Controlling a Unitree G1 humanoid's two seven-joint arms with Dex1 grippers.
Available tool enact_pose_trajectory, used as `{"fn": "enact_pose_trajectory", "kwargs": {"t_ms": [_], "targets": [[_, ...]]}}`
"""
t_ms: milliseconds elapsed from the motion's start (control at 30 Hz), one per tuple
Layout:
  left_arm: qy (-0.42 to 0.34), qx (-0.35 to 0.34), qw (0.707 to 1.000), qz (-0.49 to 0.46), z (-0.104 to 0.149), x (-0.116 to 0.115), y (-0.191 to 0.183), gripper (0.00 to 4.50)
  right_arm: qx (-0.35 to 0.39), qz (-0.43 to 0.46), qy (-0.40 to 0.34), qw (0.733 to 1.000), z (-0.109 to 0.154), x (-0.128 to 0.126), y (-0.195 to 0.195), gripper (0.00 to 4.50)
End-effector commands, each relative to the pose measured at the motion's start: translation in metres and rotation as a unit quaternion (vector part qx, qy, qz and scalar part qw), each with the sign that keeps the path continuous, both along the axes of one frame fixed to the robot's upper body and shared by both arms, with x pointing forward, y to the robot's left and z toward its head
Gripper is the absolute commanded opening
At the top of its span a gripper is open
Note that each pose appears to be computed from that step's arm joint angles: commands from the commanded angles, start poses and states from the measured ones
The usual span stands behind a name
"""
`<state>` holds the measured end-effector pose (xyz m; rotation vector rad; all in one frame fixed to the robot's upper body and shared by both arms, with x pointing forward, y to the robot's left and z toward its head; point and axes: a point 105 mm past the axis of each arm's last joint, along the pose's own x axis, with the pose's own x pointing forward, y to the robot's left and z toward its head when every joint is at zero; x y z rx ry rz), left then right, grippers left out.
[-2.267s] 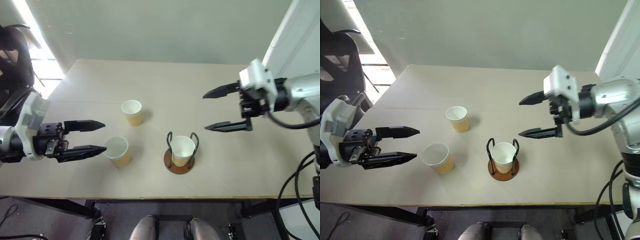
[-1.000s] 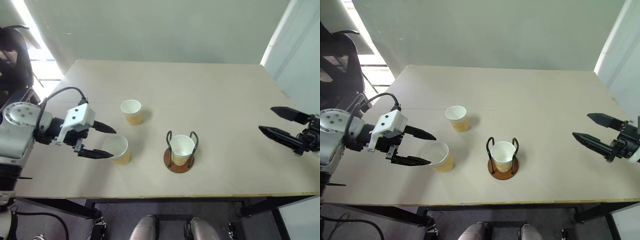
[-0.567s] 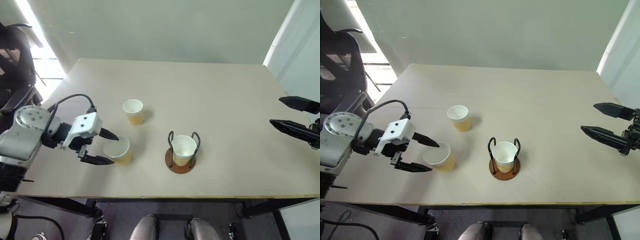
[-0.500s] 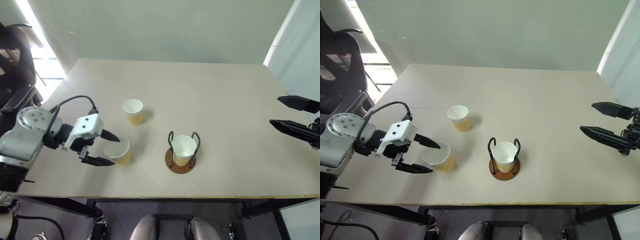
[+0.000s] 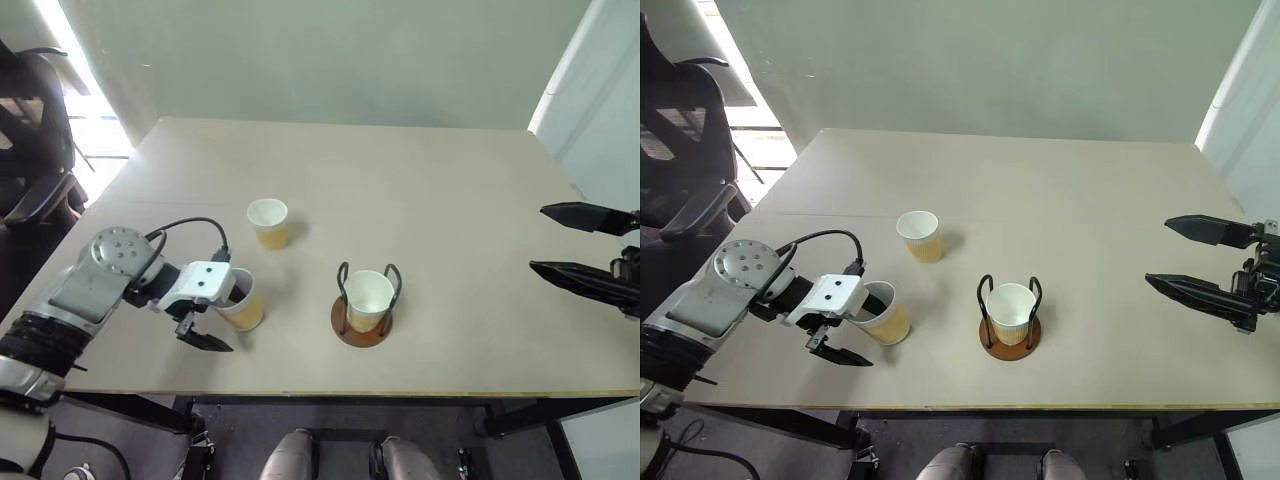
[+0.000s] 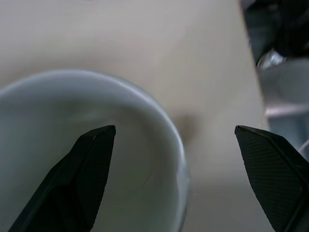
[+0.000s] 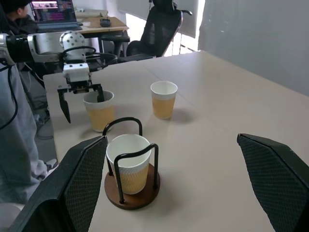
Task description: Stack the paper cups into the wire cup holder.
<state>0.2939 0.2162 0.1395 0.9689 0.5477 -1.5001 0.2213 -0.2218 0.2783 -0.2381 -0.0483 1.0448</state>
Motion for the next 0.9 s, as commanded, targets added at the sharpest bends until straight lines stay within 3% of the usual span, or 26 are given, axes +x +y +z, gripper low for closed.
{"fn": "enact_pose_trajectory", "kwargs": {"t_ms": [33,133,233,467,600,700,800,900], "targets": [[-0.015,0.018,0.999,-0.038,0.000,0.003,-0.001,4.28,0.000,0.004,-0.025,1.000,0.010,-0.009,0.003,4.46],[-0.018,0.008,0.999,-0.048,-0.001,0.006,-0.007,4.28,-0.002,0.001,-0.020,1.000,0.009,-0.012,0.002,4.46],[-0.017,0.007,0.998,-0.055,-0.002,0.005,-0.008,3.71,-0.003,-0.002,-0.017,1.000,0.008,-0.013,0.002,4.50],[-0.014,0.002,0.998,-0.068,0.004,0.005,-0.013,1.37,-0.005,-0.006,-0.017,1.000,0.008,-0.018,0.003,4.50],[-0.023,-0.048,0.995,-0.083,0.031,0.008,-0.030,0.12,-0.009,0.003,-0.011,1.000,0.009,-0.026,0.004,4.50],[-0.023,-0.096,0.991,-0.090,0.059,0.007,-0.044,0.02,-0.017,0.011,0.001,1.000,0.010,-0.035,0.003,4.50],[-0.025,-0.147,0.983,-0.105,0.105,0.009,-0.066,0.02,-0.022,0.010,0.004,1.000,0.010,-0.037,0.004,4.50],[-0.038,-0.136,0.982,-0.129,0.133,0.011,-0.080,0.02,-0.019,0.011,0.001,1.000,0.008,-0.036,0.008,4.50]]}}
